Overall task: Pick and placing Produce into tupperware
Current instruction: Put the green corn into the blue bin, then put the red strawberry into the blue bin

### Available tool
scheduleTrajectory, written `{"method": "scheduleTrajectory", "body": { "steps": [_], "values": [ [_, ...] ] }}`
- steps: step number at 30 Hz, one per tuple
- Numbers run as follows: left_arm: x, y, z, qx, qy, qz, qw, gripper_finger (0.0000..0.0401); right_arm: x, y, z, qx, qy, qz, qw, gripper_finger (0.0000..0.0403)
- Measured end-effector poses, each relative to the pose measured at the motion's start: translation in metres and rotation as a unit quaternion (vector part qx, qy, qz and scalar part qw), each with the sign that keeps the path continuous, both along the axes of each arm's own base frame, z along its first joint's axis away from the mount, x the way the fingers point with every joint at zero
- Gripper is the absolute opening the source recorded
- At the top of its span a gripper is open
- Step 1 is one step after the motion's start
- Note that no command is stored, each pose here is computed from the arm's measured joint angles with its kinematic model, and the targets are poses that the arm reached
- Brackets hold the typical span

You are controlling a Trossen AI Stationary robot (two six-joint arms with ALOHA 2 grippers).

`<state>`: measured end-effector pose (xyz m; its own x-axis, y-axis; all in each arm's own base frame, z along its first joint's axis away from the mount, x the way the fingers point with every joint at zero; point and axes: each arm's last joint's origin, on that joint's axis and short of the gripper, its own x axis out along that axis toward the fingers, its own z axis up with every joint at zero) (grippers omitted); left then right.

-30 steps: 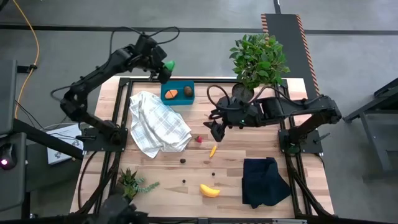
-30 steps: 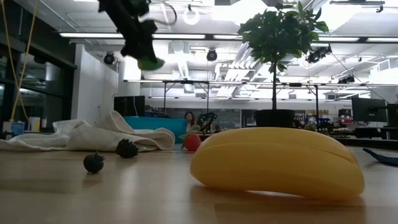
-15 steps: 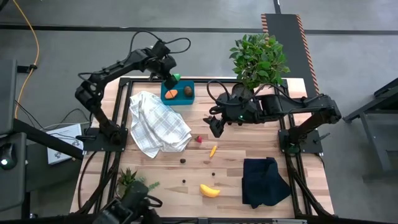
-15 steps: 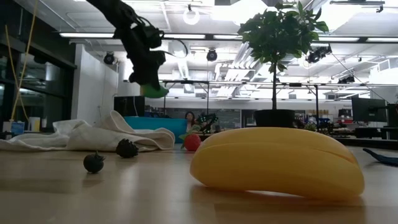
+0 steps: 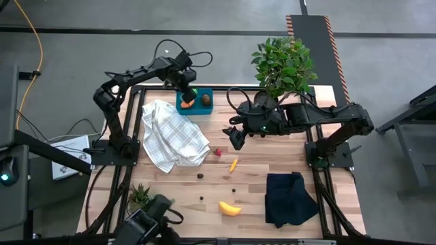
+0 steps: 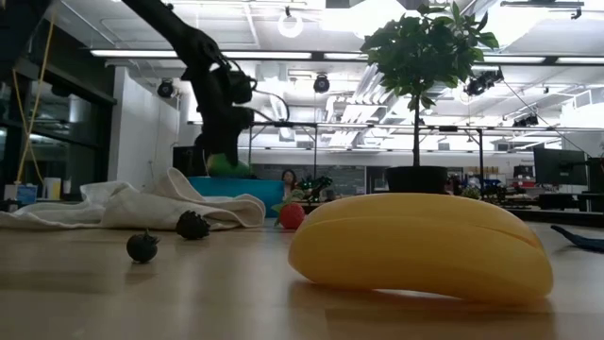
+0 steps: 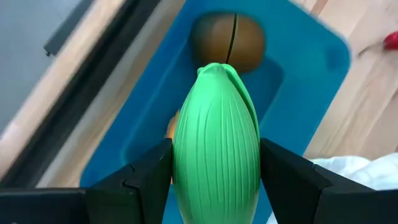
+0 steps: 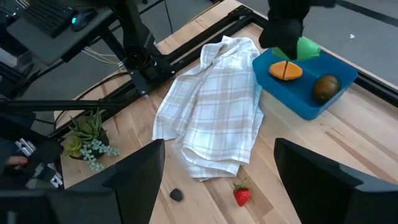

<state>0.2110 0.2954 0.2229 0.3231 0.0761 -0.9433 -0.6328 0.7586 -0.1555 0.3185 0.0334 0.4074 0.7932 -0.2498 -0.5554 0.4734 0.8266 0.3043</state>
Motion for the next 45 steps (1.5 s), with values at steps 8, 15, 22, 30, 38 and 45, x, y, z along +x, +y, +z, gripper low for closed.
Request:
{"method": "scheduleTrajectory", "body": {
  "steps": [8,15,22,30,38,45],
  "values": [
    [0.002,0.002,-0.014,-0.022,0.017,-0.007,1.0,0.0209,0.0,0.0,0.0,0.007,-0.002,-0.005,1.0,0.0293],
    [0.002,0.002,-0.013,-0.026,0.01,-0.009,1.0,0.0217,0.0,0.0,0.0,0.009,-0.003,-0.006,1.0,0.0293],
    [0.002,0.002,-0.013,-0.026,0.007,-0.01,1.0,0.0274,0.0,0.0,0.0,0.009,-0.003,-0.006,1.0,0.0293],
    [0.002,0.002,-0.013,-0.03,0.002,-0.011,0.999,0.0302,0.0,0.0,0.0,0.009,-0.003,-0.007,1.0,0.0293],
    [0.005,-0.001,-0.009,-0.073,-0.053,-0.025,0.996,0.027,0.0,0.0,0.0,0.009,-0.003,-0.007,1.0,0.0293],
    [0.01,0.002,0.017,-0.082,-0.097,-0.05,0.991,0.0243,0.0,0.0,0.0,0.009,-0.003,-0.006,1.0,0.0293]
  ]
}}
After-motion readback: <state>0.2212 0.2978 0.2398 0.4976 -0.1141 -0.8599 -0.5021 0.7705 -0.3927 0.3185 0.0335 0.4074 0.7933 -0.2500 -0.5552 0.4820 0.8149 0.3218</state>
